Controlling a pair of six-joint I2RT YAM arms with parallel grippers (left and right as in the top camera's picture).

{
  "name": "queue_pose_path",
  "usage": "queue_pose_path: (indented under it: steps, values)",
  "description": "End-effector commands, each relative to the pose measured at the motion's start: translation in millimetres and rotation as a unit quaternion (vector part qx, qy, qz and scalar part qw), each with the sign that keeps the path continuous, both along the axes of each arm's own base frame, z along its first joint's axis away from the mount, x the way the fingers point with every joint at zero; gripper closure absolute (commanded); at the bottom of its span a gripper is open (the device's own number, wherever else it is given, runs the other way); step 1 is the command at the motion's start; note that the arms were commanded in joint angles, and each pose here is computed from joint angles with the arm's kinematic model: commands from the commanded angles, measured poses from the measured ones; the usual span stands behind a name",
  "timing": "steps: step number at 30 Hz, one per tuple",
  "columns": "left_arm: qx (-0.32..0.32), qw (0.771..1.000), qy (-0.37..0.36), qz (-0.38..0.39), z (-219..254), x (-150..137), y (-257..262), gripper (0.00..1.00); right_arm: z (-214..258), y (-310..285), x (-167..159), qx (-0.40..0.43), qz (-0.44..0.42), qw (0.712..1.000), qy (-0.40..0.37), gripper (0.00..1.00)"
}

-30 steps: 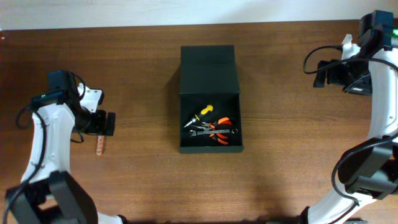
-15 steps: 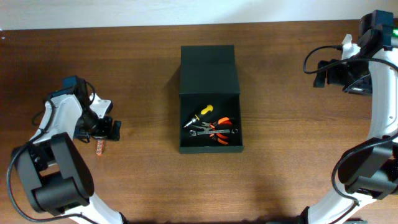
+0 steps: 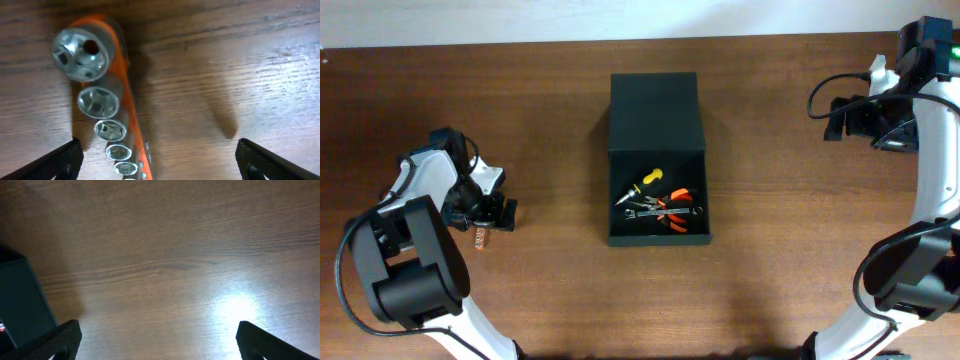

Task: Pack container
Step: 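Lower the left gripper onto the orange socket strip and grasp, then carry the socket strip with the left gripper and drop into the box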

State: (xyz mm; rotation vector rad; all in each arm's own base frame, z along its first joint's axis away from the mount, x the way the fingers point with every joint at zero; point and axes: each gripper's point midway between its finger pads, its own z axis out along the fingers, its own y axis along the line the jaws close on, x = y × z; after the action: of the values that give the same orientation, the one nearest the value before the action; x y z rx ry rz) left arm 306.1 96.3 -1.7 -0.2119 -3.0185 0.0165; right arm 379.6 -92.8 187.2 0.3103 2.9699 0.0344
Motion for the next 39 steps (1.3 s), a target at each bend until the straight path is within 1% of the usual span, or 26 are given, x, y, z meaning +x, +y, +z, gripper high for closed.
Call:
queue_pose_path:
  steps: [1, 3, 7, 13, 14, 17, 19, 22, 24, 26, 29, 30, 32, 36, 39]
  values:
    - [-0.010, 1.000, 0.012, -0.005, -12, -5, -2, 0.01, 0, 3, 1, 0.003, 0.006, 1.000, -0.002, 0.01]
    - [-0.014, 1.000, 0.012, -0.005, -13, -5, -3, 0.02, 0, 3, 1, 0.004, 0.006, 1.000, -0.002, 0.01]
    - [-0.028, 1.000, 0.011, -0.003, -13, -5, -8, 0.11, 0, 3, 1, 0.003, 0.006, 1.000, -0.002, 0.01]
    - [-0.028, 1.000, 0.012, -0.003, -13, -6, -8, 0.45, 0, 3, 1, 0.004, 0.006, 1.000, -0.002, 0.01]
    - [-0.028, 1.000, 0.012, -0.003, -13, -6, -8, 0.47, 0, 3, 1, 0.004, 0.006, 1.000, -0.002, 0.01]
    - [-0.028, 1.000, 0.012, -0.003, -13, -6, -8, 0.60, 0, 3, 1, 0.004, 0.006, 1.000, -0.001, 0.01]
    - [-0.028, 1.000, 0.012, -0.003, -13, -6, -8, 0.62, 0, 3, 1, 0.004, 0.006, 1.000, -0.002, 0.01]
    - [-0.028, 1.000, 0.012, -0.003, -13, -6, -9, 0.73, 0, 3, 1, 0.004, 0.006, 1.000, -0.001, 0.01]
    - [-0.028, 1.000, 0.012, -0.003, -13, -6, -9, 0.77, 0, 3, 1, 0.004, 0.006, 1.000, -0.001, 0.01]
    - [-0.029, 1.000, 0.012, -0.003, -13, -6, -9, 0.87, 0, 3, 0, 0.004, 0.006, 1.000, -0.001, 0.01]
    - [-0.031, 0.999, 0.011, -0.002, -12, -5, -10, 0.94, 0, 3, 0, 0.004, 0.006, 1.000, -0.001, 0.01]
    - [-0.042, 0.999, 0.008, -0.001, -12, -4, -13, 0.98, 0, 3, 0, 0.004, 0.006, 1.000, -0.001, 0.01]
    - [-0.058, 0.998, 0.002, 0.004, -11, -2, -20, 0.98, 0, 3, 1, 0.004, 0.006, 1.000, -0.001, 0.01]
    - [-0.087, 0.996, -0.013, 0.012, 2, 12, -32, 0.98, 0, 3, 1, 0.004, 0.006, 1.000, -0.002, 0.01]
    - [-0.083, 0.996, -0.027, -0.012, 32, 32, -42, 0.98, 0, 3, 1, 0.004, 0.006, 1.000, -0.002, 0.01]
